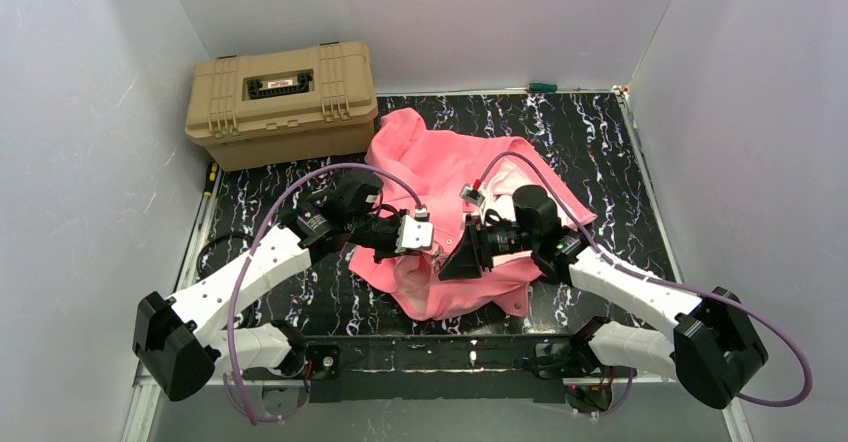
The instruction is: Zip up the jacket
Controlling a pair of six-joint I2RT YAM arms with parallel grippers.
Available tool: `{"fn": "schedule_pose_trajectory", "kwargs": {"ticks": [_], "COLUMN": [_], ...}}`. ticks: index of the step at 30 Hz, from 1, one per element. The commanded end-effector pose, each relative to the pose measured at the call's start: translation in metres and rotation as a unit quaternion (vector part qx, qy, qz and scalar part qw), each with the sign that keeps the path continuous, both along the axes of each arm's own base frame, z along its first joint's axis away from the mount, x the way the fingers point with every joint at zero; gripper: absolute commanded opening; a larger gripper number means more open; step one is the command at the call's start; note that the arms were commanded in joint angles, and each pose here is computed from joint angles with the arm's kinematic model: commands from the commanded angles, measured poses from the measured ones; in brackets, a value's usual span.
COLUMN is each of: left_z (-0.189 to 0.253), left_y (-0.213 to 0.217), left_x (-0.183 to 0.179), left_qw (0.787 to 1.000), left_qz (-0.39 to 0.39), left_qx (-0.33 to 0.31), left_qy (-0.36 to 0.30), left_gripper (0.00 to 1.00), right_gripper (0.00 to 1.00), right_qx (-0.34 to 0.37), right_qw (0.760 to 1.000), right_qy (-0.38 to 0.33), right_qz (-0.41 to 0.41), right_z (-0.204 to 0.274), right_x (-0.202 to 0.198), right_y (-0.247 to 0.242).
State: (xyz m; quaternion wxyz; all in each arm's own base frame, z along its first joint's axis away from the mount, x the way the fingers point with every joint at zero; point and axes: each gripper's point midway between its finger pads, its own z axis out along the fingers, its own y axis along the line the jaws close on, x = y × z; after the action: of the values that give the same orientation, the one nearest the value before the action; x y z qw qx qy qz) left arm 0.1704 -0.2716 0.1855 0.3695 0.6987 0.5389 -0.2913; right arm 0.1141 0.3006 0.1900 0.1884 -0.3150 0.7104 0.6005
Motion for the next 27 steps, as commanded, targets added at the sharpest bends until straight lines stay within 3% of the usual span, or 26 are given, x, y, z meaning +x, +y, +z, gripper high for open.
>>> {"fn": "schedule_pose_trajectory", "kwargs": {"ticks": [1,27], "left_z": [0.012,0.013], "left_y": [-0.001,-0.005], "left_x": [-0.003,-0.007], "left_qw": [1.000,1.000], "left_qz": [-0.010,-0.025], "left_qx": [-0.010,-0.004], "left_qy": [-0.011,-0.014], "left_gripper": [0.00,0.00], "right_gripper": [0.50,0.54], "right_qx": [0.031,0.069], "right_qw": [0.999,0.997], "right_qy": [-0.012,-0.024], "right_qz": [0.006,-0.011], "right_z": [0.009,0.005], "right_x": [0.004,0.016], "right_y": [0.006,0.014]}}
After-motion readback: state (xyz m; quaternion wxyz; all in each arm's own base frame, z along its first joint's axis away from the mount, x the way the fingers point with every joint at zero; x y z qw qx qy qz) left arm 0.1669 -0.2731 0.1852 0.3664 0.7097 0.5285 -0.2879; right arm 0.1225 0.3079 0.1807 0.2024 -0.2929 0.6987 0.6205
